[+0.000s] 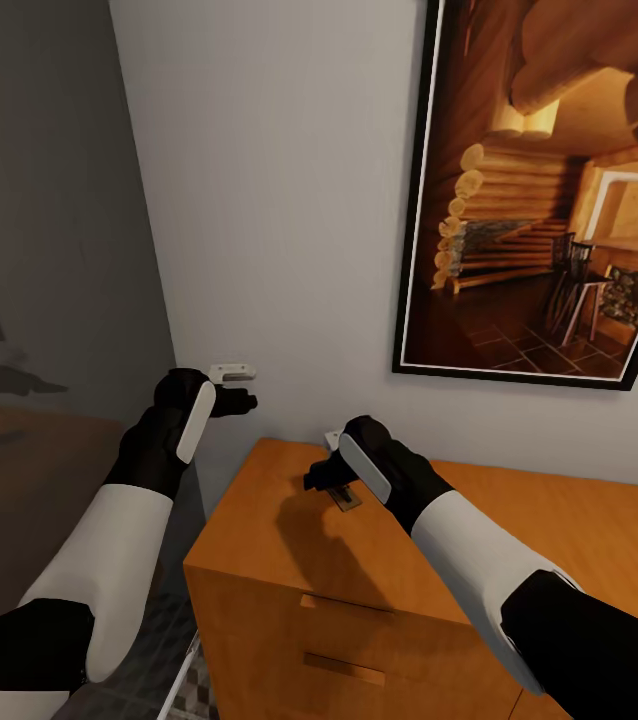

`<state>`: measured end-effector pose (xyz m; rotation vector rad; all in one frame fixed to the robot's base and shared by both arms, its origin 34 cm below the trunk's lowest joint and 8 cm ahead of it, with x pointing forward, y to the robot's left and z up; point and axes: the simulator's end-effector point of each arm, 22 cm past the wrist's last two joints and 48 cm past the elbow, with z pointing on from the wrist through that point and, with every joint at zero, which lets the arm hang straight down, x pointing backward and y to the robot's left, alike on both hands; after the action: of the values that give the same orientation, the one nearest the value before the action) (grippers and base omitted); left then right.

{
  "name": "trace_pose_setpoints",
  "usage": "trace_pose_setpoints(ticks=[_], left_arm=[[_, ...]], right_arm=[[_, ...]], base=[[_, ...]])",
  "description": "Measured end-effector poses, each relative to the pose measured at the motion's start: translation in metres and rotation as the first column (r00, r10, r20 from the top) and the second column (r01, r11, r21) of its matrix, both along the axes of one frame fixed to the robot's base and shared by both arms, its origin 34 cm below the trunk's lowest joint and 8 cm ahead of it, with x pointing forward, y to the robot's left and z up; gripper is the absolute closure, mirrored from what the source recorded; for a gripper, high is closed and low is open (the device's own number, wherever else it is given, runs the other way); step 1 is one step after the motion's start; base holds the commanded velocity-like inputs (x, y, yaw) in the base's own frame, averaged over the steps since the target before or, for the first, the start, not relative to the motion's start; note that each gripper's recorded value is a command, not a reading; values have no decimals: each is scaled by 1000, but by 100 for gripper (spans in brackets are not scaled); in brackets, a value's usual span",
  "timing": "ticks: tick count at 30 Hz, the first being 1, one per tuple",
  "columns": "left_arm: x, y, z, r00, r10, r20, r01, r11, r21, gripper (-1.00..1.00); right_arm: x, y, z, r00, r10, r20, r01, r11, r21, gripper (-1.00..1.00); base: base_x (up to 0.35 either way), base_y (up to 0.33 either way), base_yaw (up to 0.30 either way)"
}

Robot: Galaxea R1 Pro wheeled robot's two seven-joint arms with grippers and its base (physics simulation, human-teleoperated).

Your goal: Take the four mousetraps from the cabinet in the bathroom and place them on the bathroom floor. Make sure all four end up on the same floor surface, and ensure that at least two of them are either under or directly next to the same bathroom sink.

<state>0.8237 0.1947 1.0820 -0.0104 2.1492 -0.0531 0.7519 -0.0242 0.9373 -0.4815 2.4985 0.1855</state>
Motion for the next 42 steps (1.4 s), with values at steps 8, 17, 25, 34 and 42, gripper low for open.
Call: trace_pose_setpoints(ticks=[8, 17, 25, 34, 42], left_arm=[[0, 0, -1, 1000, -1, -1, 1, 1000, 0, -100], [0, 0, -1, 1000, -1, -2, 1, 1000, -1, -100], [0, 0, -1, 1000, -1, -2, 1, 1000, 0, -100], [0, 0, -1, 1000, -1, -1, 1, 1000, -1, -100], [0, -1, -1, 1000, -2, -1, 2, 1000, -1, -100]], right_arm=[[0, -1, -1, 1000, 0, 0, 0, 1000, -6, -100], [0, -1, -1, 1000, 0, 2, 0, 1000, -11, -100], [0, -2, -3, 1000, -1, 0, 1, 1000, -16, -100], [-2, -6, -10, 1000, -8, -17, 8, 1000, -27, -100], [-3, -11, -18, 999, -16, -33, 15, 999, -38, -100]], base=[[0, 0, 0], [0, 0, 0], [0, 0, 0], [0, 0, 0], [0, 0, 0]])
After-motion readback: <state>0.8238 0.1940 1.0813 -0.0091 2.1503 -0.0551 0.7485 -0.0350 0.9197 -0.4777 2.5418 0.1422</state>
